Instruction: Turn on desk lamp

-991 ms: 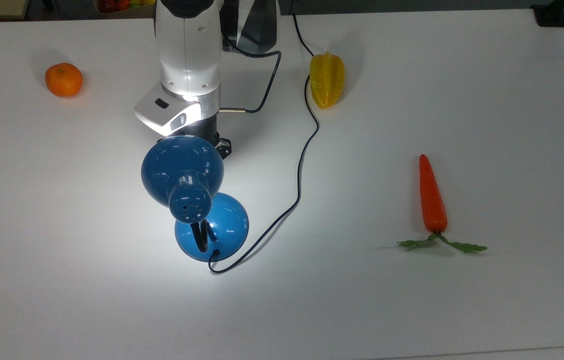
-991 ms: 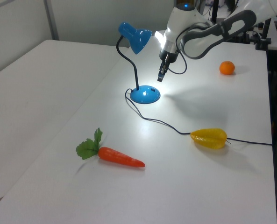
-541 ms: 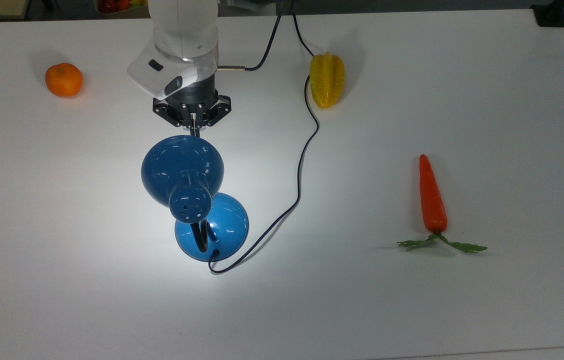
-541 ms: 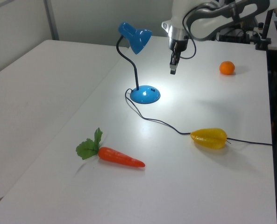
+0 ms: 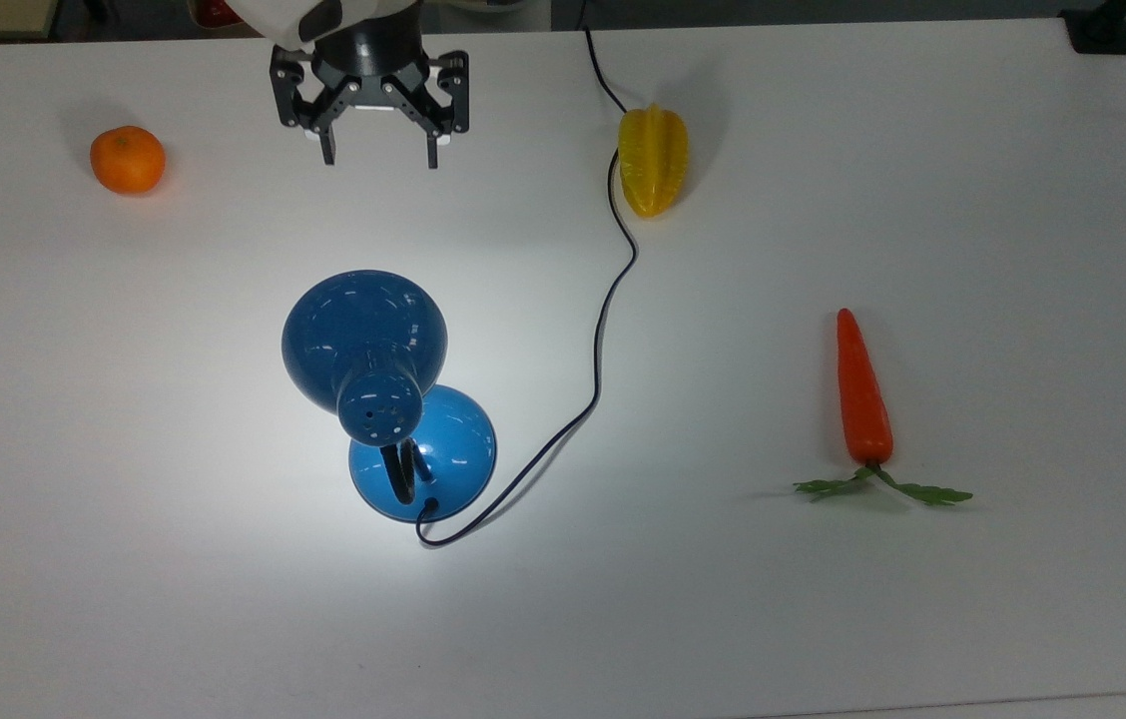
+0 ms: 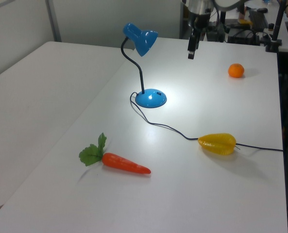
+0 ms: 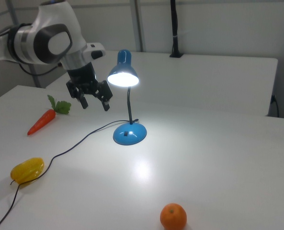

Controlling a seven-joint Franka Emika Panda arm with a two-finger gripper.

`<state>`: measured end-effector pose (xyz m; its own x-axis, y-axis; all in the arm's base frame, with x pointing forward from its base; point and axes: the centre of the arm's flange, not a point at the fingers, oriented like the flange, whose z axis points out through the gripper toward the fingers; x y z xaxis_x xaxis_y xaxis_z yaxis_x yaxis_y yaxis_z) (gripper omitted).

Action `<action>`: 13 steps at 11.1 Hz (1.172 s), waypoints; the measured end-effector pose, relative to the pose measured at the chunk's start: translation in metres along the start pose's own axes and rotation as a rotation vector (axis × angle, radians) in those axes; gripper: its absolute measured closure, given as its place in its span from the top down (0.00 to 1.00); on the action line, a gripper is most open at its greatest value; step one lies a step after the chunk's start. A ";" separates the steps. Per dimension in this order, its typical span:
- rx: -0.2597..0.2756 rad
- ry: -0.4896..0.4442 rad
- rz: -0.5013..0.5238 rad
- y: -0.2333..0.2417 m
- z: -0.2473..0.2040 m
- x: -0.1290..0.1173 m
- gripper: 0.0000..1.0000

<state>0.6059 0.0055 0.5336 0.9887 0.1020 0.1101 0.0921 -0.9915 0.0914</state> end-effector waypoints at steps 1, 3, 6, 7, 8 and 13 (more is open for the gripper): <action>0.001 -0.012 0.046 0.000 -0.015 -0.003 1.00; 0.004 -0.032 0.109 -0.004 -0.050 -0.010 1.00; 0.034 -0.043 0.158 -0.026 -0.087 -0.022 1.00; 0.044 -0.055 0.169 -0.031 -0.095 -0.028 1.00; 0.050 -0.075 0.166 -0.038 -0.100 -0.033 1.00; 0.105 -0.055 0.143 -0.062 -0.112 -0.037 1.00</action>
<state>0.5504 0.0723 0.6351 0.9973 -0.0420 0.0604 -0.0405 -0.9989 -0.0256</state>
